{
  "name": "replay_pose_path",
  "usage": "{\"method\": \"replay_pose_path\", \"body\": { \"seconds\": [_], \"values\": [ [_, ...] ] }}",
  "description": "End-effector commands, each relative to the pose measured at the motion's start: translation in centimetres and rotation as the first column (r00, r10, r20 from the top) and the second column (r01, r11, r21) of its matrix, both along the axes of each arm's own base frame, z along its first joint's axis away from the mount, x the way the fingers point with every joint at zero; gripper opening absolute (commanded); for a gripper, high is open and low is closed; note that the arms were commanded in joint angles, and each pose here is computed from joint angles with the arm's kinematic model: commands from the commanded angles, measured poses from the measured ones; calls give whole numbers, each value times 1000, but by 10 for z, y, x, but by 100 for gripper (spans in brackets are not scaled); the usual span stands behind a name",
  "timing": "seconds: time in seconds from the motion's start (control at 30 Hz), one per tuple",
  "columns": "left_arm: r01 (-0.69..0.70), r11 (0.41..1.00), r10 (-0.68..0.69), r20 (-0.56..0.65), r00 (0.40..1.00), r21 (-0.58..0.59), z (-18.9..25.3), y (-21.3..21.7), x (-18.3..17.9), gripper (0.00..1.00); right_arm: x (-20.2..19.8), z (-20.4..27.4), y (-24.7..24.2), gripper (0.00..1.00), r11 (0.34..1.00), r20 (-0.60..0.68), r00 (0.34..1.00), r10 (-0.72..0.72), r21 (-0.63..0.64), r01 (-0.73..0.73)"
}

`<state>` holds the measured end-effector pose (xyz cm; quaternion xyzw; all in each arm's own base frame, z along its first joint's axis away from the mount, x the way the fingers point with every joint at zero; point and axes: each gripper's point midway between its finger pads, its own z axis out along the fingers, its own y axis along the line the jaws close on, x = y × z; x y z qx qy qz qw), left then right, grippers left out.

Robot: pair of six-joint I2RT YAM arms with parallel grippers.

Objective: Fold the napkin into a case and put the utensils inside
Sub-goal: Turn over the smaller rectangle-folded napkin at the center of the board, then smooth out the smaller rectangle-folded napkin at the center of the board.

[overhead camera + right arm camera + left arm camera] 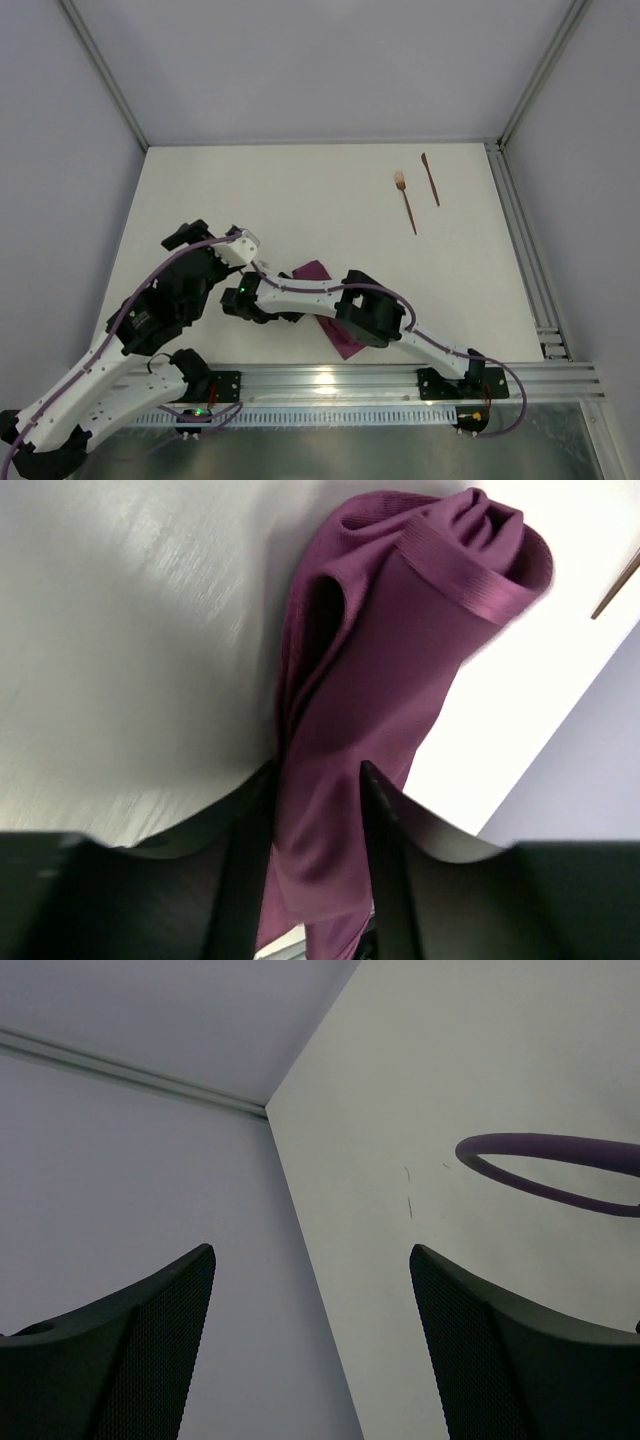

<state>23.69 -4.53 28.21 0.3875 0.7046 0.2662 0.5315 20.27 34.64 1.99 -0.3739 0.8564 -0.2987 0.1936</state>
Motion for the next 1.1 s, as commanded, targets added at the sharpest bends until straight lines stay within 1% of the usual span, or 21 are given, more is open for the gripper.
{"method": "replay_pose_path", "body": {
  "seconds": [0.0, 0.1, 0.2, 0.27, 0.33, 0.37, 0.4, 0.43, 0.47, 0.57, 0.63, 0.7, 0.77, 0.83, 0.87, 0.9, 0.93, 0.97, 1.0, 1.03, 1.07],
  "values": [
    [0, 1000, 0, 4, 1000, -25, 7, 0, -1, 81, -32, -18, 61, 47, 957, -100, 995, 0, 289, 28],
    [1, 1000, -1, -3, 1000, -25, 6, -1, 0, 81, -36, 1, 87, 61, 909, -88, 996, 23, 417, 16],
    [-4, 1000, 4, 1, 1000, -29, 8, 0, 0, 81, -39, 24, 104, 67, 854, -79, 996, 41, 520, 6],
    [-6, 999, 6, 1, 1000, -37, 11, 0, 0, 81, -41, 33, 112, 68, 818, -77, 996, 49, 575, 4],
    [-13, 999, 14, 3, 1000, -51, 14, 1, 0, 81, -44, 62, 123, 69, 744, -74, 995, 66, 668, 0],
    [-20, 999, 20, 0, 1000, -50, 14, 1, 1, 81, -48, 58, 114, 69, 743, -87, 995, 58, 669, 15],
    [-25, 998, 25, -2, 1000, -52, 15, 1, 2, 81, -47, 82, 110, 69, 697, -79, 996, 50, 717, 22],
    [-27, 998, 27, -4, 1000, -58, 16, 1, 2, 80, -48, 88, 110, 69, 661, -88, 995, 47, 750, 35],
    [-27, 997, 27, -5, 1000, -70, 20, -1, 3, 80, -52, 72, 88, 69, 680, -119, 993, 12, 729, 79],
    [4, 995, -7, -28, 1000, -102, 26, -9, 4, 76, -62, 76, 44, 66, 639, -148, 988, -38, 756, 138],
    [41, 994, -48, -72, 996, -104, 19, -21, 5, 72, -72, 75, 10, 66, 615, -170, 981, -89, 766, 188],
    [110, 986, -125, -122, 985, -127, 7, -41, 7, 71, -78, 70, -11, 66, 600, -193, 973, -129, 765, 231],
    [173, 977, -197, -206, 959, -128, -19, -65, 11, 78, -85, 62, -33, 66, 580, -213, 968, -133, 775, 251],
    [226, 964, -260, -330, 907, -140, -63, -92, 14, 85, -88, 49, -45, 66, 562, -224, 966, -132, 785, 259],
    [241, 958, -282, -348, 894, -159, -74, -103, 18, 86, -87, 53, -46, 66, 539, -219, 968, -126, 804, 252],
    [265, 940, -332, -402, 853, -214, -91, -117, 18, 87, -86, 53, -45, 66, 520, -209, 970, -122, 819, 242],
    [255, 940, -334, -473, 815, -226, -115, -126, 22, 88, -86, 46, -52, 66, 533, -204, 972, -120, 813, 236],
    [247, 932, -351, -489, 799, -267, -122, -134, 28, 88, -84, 47, -52, 66, 524, -195, 974, -116, 821, 227],
    [234, 914, -384, -515, 767, -332, -129, -142, 33, 88, -83, 44, -50, 64, 521, -186, 977, -108, 826, 215],
    [219, 916, -383, -568, 728, -336, -150, -148, 36, 88, -82, 41, -51, 61, 536, -176, 980, -89, 821, 196],
    [222, 907, -398, -560, 726, -358, -153, -154, 43, 87, -82, 32, -51, 58, 559, -179, 980, -87, 806, 197]
  ]
}}
